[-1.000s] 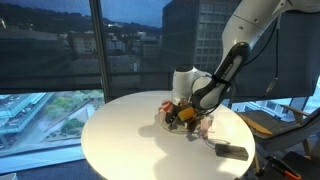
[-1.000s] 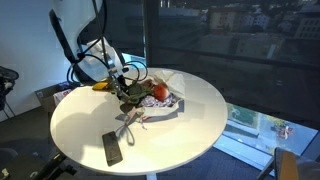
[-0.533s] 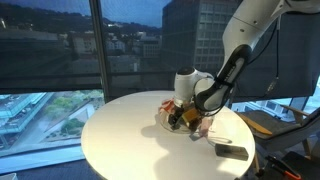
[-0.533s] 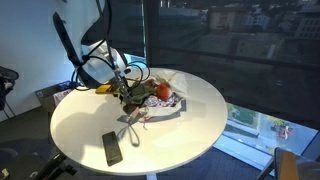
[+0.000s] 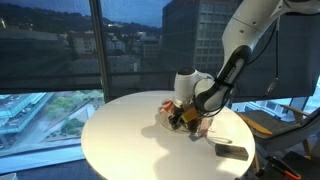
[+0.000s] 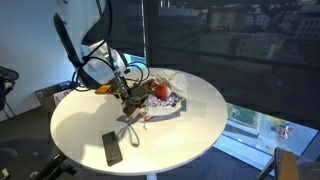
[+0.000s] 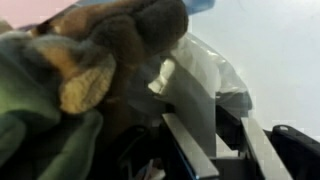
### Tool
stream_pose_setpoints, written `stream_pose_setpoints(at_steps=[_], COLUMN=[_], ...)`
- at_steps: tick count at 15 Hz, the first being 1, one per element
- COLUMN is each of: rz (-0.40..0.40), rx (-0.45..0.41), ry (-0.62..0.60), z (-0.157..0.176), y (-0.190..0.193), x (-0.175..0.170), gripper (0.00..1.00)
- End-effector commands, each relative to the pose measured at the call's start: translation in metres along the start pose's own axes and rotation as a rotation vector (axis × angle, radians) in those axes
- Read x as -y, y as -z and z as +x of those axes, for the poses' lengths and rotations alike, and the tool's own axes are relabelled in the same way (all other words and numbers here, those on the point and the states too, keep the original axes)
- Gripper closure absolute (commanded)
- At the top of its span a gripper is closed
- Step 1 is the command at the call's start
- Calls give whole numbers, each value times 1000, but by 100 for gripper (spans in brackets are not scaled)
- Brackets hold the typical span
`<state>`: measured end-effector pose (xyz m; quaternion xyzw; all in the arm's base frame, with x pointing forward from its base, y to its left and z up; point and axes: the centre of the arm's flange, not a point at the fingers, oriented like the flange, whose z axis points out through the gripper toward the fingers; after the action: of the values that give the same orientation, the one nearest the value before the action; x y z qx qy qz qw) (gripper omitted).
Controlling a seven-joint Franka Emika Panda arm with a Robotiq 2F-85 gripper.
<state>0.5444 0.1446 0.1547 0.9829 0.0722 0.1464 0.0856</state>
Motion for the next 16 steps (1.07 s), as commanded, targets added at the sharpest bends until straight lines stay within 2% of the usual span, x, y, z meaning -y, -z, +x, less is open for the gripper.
stream_pose_setpoints(at_steps=[1,2,5,9,13,16], rz=[53,69,187,371,526,592], rx=[-19,-18,-7,-23,-25,-35], ry=[-35,-50,-100,-136,-137,-127], z=[3,3,2,-2,-13,-19], y=[-3,-2,-1,7,25,46], x=[-9,-12,-20,-28,-18,-11], gripper=[87,90,96,90,90,92])
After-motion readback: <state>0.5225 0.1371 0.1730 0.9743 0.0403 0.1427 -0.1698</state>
